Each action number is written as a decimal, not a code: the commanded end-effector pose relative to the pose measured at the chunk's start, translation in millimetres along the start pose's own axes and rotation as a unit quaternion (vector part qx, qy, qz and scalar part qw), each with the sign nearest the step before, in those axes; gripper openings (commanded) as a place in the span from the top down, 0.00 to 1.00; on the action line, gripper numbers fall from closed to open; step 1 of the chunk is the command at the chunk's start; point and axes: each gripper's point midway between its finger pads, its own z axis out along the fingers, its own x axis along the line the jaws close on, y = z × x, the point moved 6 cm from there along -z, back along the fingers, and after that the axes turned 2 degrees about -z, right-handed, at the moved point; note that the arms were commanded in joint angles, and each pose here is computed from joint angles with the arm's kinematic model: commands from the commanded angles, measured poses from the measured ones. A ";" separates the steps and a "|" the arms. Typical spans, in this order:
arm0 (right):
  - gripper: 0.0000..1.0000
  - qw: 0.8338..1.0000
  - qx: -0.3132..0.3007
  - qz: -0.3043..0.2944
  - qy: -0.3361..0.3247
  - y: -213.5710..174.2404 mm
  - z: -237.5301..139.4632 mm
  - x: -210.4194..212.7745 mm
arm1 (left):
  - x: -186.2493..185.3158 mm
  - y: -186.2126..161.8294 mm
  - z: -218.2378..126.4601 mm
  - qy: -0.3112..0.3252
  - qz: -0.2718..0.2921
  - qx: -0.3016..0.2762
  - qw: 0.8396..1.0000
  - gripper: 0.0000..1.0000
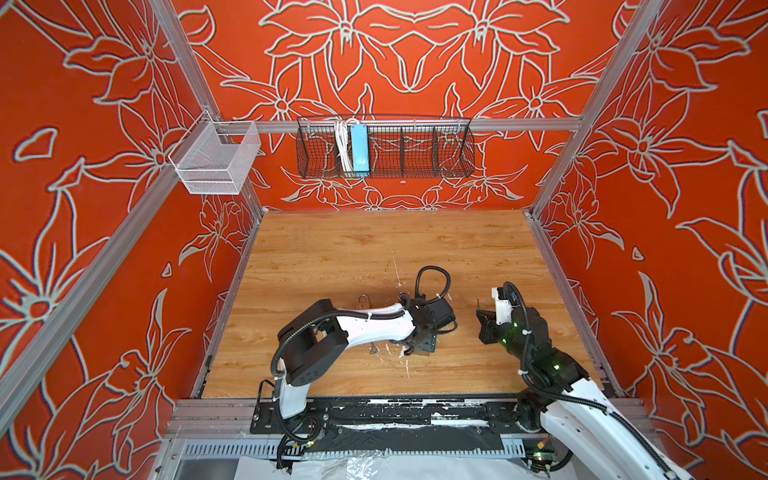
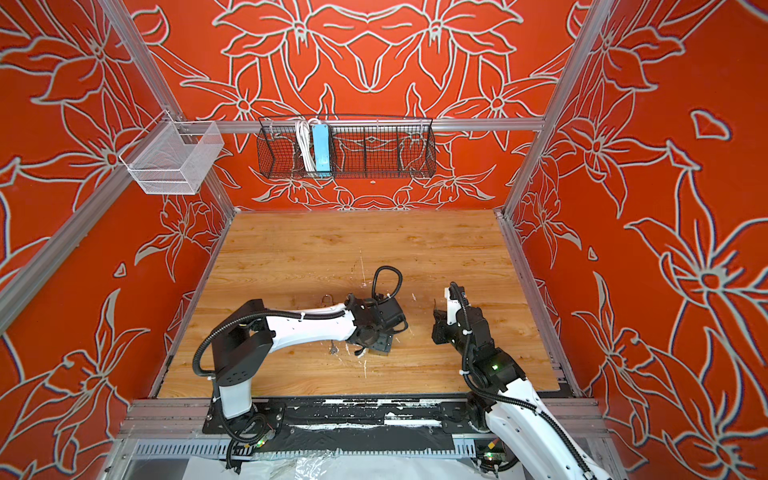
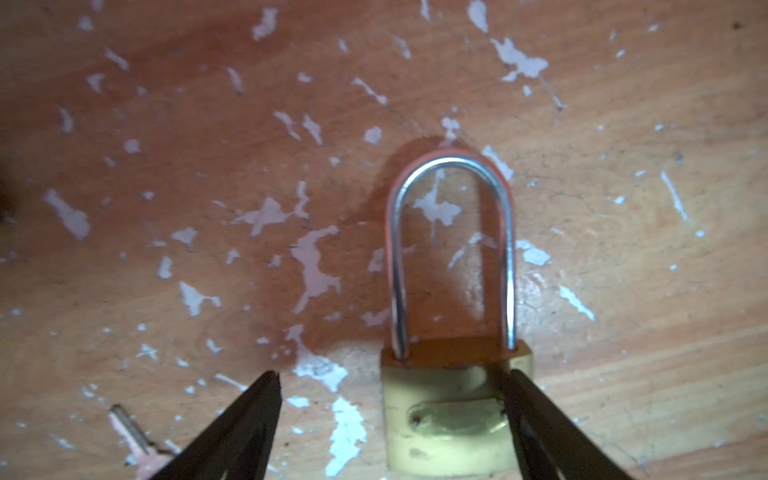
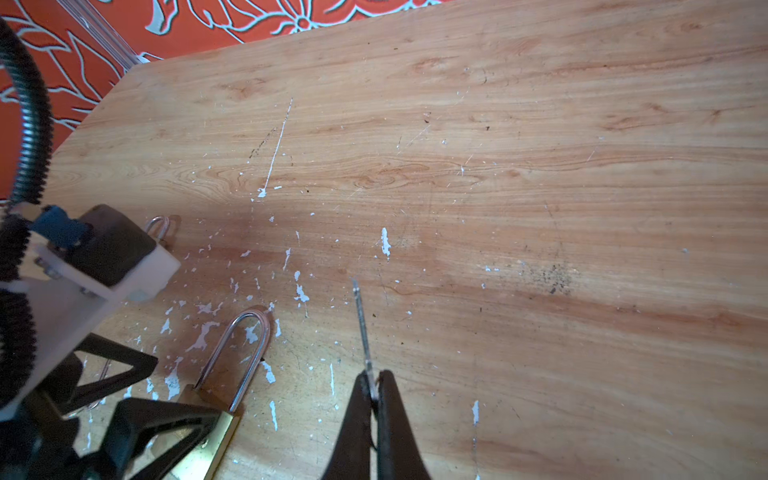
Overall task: Unlock with the key
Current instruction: 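Grip the larger brass padlock with the left gripper while the right holds the key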
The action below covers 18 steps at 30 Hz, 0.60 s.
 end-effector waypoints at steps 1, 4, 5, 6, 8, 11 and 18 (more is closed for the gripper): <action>1.00 1.000 -0.011 0.009 0.001 0.1 -0.8 -1.6 | -8.7 -8.3 4.7 0.032 -0.008 0.004 0.999 0.16; 1.00 1.000 -0.012 0.010 0.001 0.2 -1.0 -2.1 | -12.0 -10.8 9.9 0.042 -0.017 0.006 0.999 0.16; 1.00 1.000 -0.011 0.011 0.001 0.1 -0.9 -2.2 | -12.4 -11.6 11.8 0.043 -0.022 0.007 0.999 0.16; 1.00 1.000 -0.011 0.011 0.001 0.2 -0.8 -2.4 | -12.3 -11.6 12.7 0.045 -0.027 0.006 0.999 0.16; 1.00 1.000 -0.011 0.011 0.002 0.1 -0.6 -2.4 | -10.8 -12.7 14.8 0.049 -0.034 0.005 0.998 0.17; 1.00 1.000 -0.011 0.011 0.003 0.1 -0.7 -2.1 | -8.1 -14.6 16.9 0.053 -0.041 0.005 0.998 0.17; 1.00 1.000 -0.009 0.011 0.004 -0.2 -0.2 -2.0 | -5.8 -18.1 19.9 0.053 -0.047 0.016 0.997 0.19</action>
